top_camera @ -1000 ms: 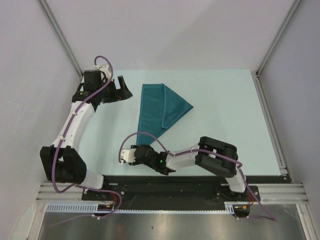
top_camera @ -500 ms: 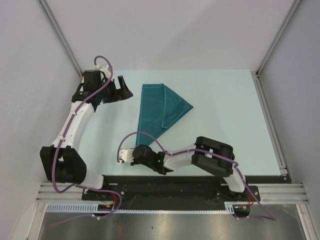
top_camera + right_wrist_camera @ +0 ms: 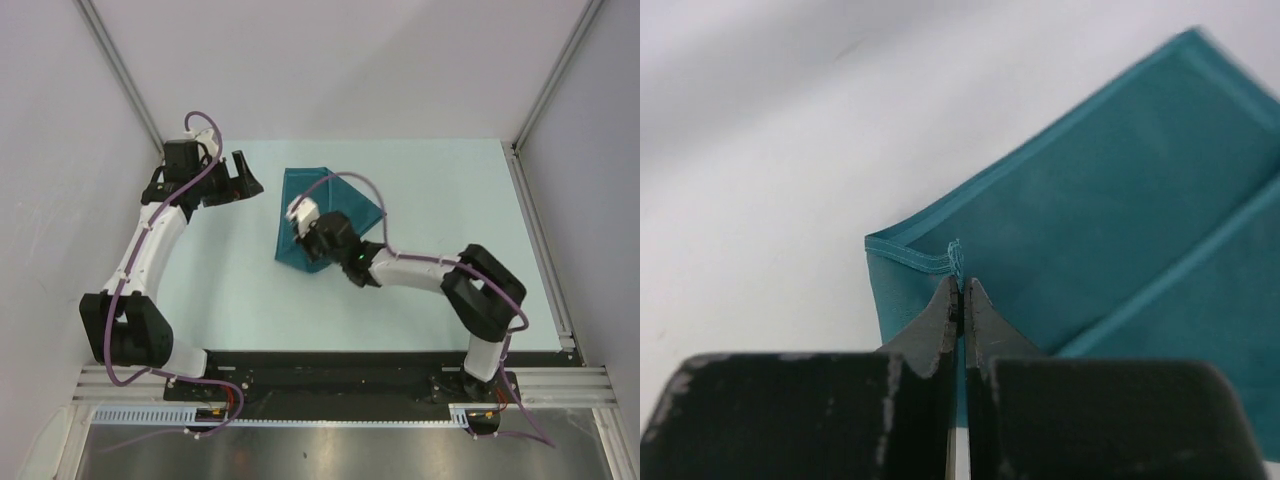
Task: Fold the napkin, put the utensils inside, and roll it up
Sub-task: Fold the napkin
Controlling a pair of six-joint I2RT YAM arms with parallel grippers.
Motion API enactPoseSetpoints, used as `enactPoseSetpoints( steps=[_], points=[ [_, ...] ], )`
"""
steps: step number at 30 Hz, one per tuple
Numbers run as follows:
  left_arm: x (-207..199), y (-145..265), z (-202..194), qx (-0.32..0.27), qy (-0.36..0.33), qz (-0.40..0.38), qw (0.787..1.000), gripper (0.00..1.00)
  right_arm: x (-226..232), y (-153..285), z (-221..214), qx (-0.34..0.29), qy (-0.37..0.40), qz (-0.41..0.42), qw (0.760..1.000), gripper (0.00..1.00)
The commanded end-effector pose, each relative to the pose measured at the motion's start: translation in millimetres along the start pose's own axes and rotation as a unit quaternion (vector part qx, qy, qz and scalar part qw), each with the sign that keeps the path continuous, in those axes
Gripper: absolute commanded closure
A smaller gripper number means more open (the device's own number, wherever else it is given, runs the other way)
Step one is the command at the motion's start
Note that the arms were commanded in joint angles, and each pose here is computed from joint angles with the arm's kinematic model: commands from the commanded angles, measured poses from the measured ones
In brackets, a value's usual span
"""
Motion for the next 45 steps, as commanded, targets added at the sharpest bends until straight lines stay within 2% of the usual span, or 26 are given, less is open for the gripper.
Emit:
enactPoseSetpoints(
  steps=[1, 6, 16, 38, 45],
  points=[
    [-2, 7, 7, -0.020, 0.002, -0.009, 1.000, 0.00, -39, 23, 46, -0.057, -0.105, -0.002, 0.993, 1.00],
    [-3, 3, 5, -0.016, 0.006, -0.015, 1.000, 0.00, -112, 35, 53, -0.074, -0.159, -0.057, 0.983, 1.00],
    [2, -4, 0, -0.005, 0.010, -0.010, 1.000, 0.00, -189, 40, 37, -0.091, -0.225, -0.116, 0.963, 1.00],
    [0, -7, -3, 0.001, 0.016, -0.018, 1.000, 0.00, -241, 27, -27, -0.046, -0.275, -0.202, 0.939, 1.00],
    [0, -9, -4, 0.004, 0.017, -0.020, 1.000, 0.00, -251, 26, -35, -0.042, -0.286, -0.229, 0.929, 1.00]
  ],
)
Point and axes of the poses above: each gripper's point midway between its finger pads, its own y axis back along the fingers, its own x axis along the line the jaws close on, z = x × y, the point moved 3 cm from there along y, back along the fingers, and after that the axes turned 13 degrees about -y, right-handed, at the moved point
